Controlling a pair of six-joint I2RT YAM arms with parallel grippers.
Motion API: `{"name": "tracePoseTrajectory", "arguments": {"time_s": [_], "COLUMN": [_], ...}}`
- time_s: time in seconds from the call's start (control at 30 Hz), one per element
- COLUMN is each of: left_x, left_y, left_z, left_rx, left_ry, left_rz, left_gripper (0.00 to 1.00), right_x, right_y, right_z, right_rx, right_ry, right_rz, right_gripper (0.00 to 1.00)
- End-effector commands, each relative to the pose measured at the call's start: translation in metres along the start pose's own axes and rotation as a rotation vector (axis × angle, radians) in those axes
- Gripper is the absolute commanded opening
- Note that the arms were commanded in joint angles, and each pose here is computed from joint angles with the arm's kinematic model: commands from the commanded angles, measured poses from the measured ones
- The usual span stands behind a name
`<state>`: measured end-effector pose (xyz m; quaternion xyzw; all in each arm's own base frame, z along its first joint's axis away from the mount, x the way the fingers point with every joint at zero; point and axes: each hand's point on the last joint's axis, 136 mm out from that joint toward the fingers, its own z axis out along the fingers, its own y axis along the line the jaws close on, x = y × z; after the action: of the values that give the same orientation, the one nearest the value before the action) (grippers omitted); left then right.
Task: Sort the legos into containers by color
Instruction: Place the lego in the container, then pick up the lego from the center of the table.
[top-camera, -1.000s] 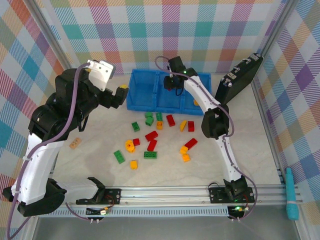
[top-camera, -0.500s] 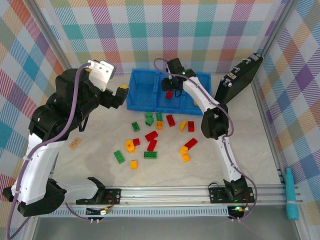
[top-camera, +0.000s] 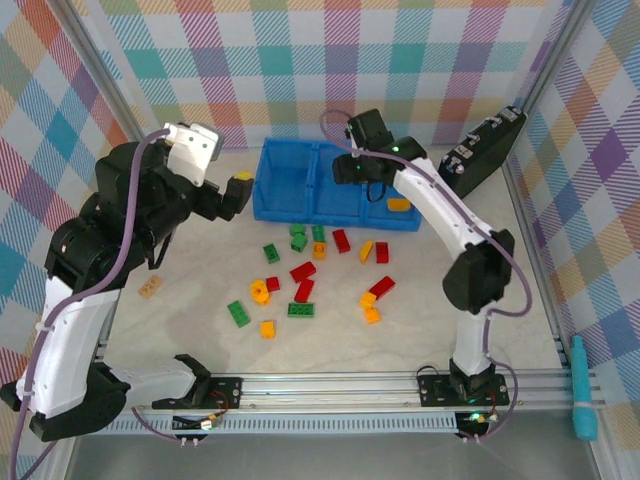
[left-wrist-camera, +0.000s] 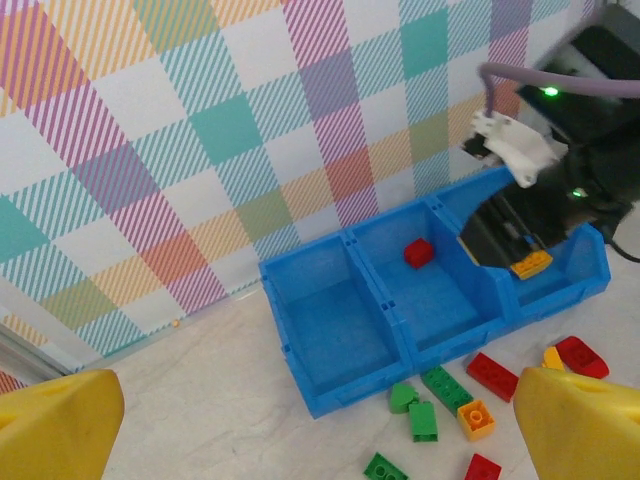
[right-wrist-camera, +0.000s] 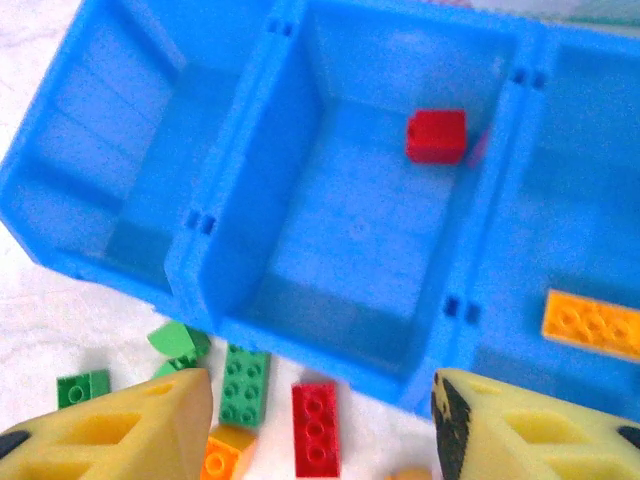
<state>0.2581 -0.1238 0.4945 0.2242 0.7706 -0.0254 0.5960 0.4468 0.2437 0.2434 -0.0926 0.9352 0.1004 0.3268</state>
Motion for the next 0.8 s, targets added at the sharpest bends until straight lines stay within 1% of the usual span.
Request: {"name": "tracePoseTrajectory", "arguments": {"time_s": [0.0, 0.17, 0.3, 0.5, 0.77], "left_x": [-0.006, -0.003, 0.001, 0.001, 0.002], "left_y": [-0.001, -0.004, -0.010, -0.012, -0.011], "left_z": [-0.012, -0.008, -0.009, -0.011, -0.012], "left_rx": [0.018, 0.028, 0.058, 0.069, 0.065], "left_ry": [-0.042, -0.033, -0.034, -0.038, -0.035], "left_rz": [-0.017, -0.015, -0.009, -0.010, -0.001], "left_gripper": [1.00, 1.00, 1.00, 1.00, 1.00], "right_x": [0.046, 0.093, 0.121, 0.137, 0.151], "right_y": [-0.025, -0.032, -0.034, -0.035, -0.033], "right_z": [0.012, 0.019, 0.037, 0.068, 0.102], "right_rx": [0.089, 0.072, 0.066, 0.088, 0.112], "right_ry": [0.079, 0.126, 0.175, 0.240, 0.318], "right_rz": [0.085, 0.174, 0.219, 0.210, 0.206], "right_gripper": [0.60, 0.56, 0.56, 0.49, 0.49]}}
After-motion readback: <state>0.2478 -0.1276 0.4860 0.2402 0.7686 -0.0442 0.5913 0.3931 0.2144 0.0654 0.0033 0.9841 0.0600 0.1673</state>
